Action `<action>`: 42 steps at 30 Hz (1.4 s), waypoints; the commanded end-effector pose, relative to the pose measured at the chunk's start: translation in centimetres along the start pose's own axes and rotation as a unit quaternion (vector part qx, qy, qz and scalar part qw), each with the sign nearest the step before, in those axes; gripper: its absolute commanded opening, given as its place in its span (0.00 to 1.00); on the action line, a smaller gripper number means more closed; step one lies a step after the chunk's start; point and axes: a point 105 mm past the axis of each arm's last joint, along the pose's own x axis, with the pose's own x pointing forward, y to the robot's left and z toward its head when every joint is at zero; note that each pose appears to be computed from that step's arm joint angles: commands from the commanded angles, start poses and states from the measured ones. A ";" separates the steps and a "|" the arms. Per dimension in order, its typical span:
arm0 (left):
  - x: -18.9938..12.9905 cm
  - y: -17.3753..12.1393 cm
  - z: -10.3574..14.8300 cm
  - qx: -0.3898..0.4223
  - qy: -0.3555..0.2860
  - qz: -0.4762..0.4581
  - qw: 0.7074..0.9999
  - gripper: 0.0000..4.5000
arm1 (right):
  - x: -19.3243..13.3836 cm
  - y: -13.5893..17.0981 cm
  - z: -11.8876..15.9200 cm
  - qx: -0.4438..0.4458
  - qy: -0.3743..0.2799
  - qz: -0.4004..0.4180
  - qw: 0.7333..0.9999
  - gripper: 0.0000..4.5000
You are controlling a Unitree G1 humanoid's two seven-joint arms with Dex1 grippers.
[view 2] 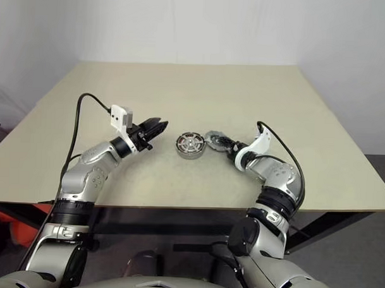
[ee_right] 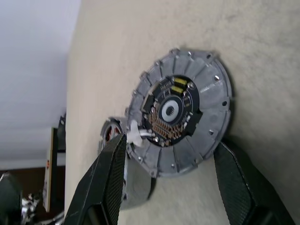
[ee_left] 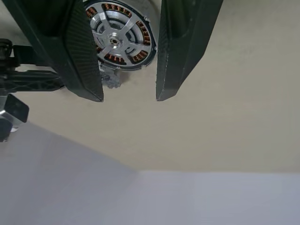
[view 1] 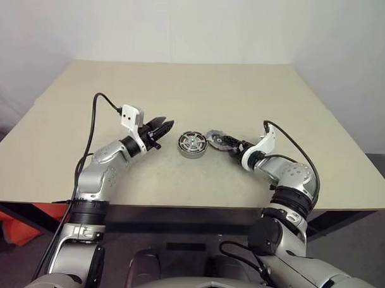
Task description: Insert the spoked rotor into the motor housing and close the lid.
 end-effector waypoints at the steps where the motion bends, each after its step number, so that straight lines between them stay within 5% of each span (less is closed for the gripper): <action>1: -0.1 -0.2 1.6 0.021 -0.019 -0.001 1.000 0.42 | 1.4 3.1 -0.1 -0.001 -0.009 0.057 0.998 0.71; 11: -0.2 -0.5 1.1 0.022 -0.016 0.000 1.000 0.42 | 2.9 8.4 1.4 -0.034 -0.052 0.162 0.985 0.71; 19: -0.5 -0.3 1.0 0.021 -0.016 0.009 1.000 0.42 | 1.6 13.0 0.0 -0.105 -0.025 0.257 0.960 0.71; 28: -0.9 0.3 1.3 0.024 -0.018 0.019 0.999 0.42 | 1.5 13.5 -1.0 -0.187 -0.023 0.263 0.946 0.71; 37: -2.0 1.7 1.0 0.045 0.000 0.035 0.998 0.42 | 3.2 11.0 -4.5 -0.507 0.007 0.223 0.833 0.71; 42: -2.3 1.6 0.6 0.046 0.004 0.038 0.998 0.42 | 4.2 10.2 -5.6 -0.545 0.025 0.220 0.808 0.98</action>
